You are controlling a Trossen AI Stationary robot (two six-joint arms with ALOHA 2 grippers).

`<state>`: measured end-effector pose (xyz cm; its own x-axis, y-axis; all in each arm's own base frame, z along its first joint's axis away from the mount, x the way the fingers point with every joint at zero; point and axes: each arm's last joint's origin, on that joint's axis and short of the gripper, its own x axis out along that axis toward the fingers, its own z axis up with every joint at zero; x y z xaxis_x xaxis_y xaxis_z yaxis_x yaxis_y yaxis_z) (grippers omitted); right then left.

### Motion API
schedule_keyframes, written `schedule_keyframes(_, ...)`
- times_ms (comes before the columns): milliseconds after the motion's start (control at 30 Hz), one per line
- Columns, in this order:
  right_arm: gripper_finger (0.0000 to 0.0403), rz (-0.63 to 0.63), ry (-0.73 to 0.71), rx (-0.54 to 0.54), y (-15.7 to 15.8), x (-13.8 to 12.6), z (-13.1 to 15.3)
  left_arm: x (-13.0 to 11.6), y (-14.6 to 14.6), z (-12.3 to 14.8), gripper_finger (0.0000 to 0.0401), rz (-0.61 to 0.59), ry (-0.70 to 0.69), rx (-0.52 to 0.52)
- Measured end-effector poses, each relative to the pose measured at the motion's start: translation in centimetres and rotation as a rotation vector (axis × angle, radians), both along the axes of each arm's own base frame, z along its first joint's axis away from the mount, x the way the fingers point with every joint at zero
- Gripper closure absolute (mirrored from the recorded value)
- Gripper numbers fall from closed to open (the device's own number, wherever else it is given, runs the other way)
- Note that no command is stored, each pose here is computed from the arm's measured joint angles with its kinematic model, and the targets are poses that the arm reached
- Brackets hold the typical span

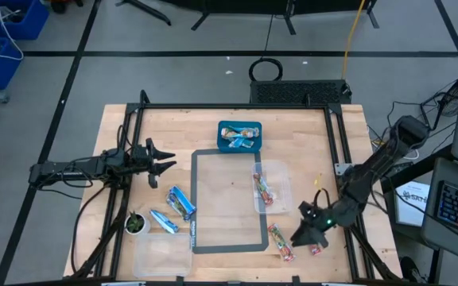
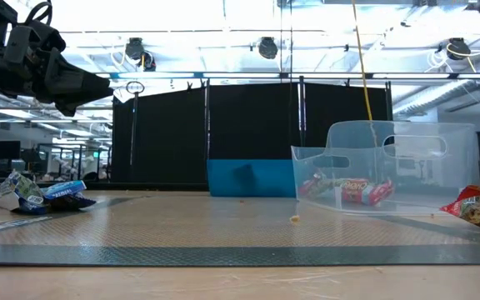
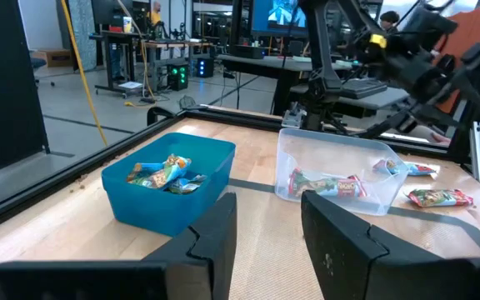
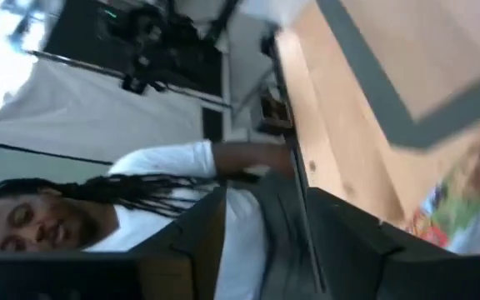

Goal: Pick and place Granola Bars by type
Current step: Put the red granola bar into the right transparent bin

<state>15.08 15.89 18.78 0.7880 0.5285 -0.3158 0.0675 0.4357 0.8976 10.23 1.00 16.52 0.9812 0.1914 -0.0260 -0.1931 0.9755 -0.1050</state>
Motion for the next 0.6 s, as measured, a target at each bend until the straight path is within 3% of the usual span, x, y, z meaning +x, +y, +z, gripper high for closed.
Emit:
schedule_keyframes(300,0.0392,-0.055,0.253,-0.027,2.3,1.4,-1.4,0.0,0.0,0.0,0.0263,0.000,0.000,0.000)
schedule_keyframes(433,0.0394,-0.086,0.394,-0.037,3.1,1.6,-1.7,0.0,0.0,0.0,0.0263,0.000,0.000,0.000)
schedule_keyframes(600,0.0401,-0.100,0.707,-0.023,3.8,0.6,-2.8,0.0,0.0,0.0,0.0263,0.000,0.000,0.000)
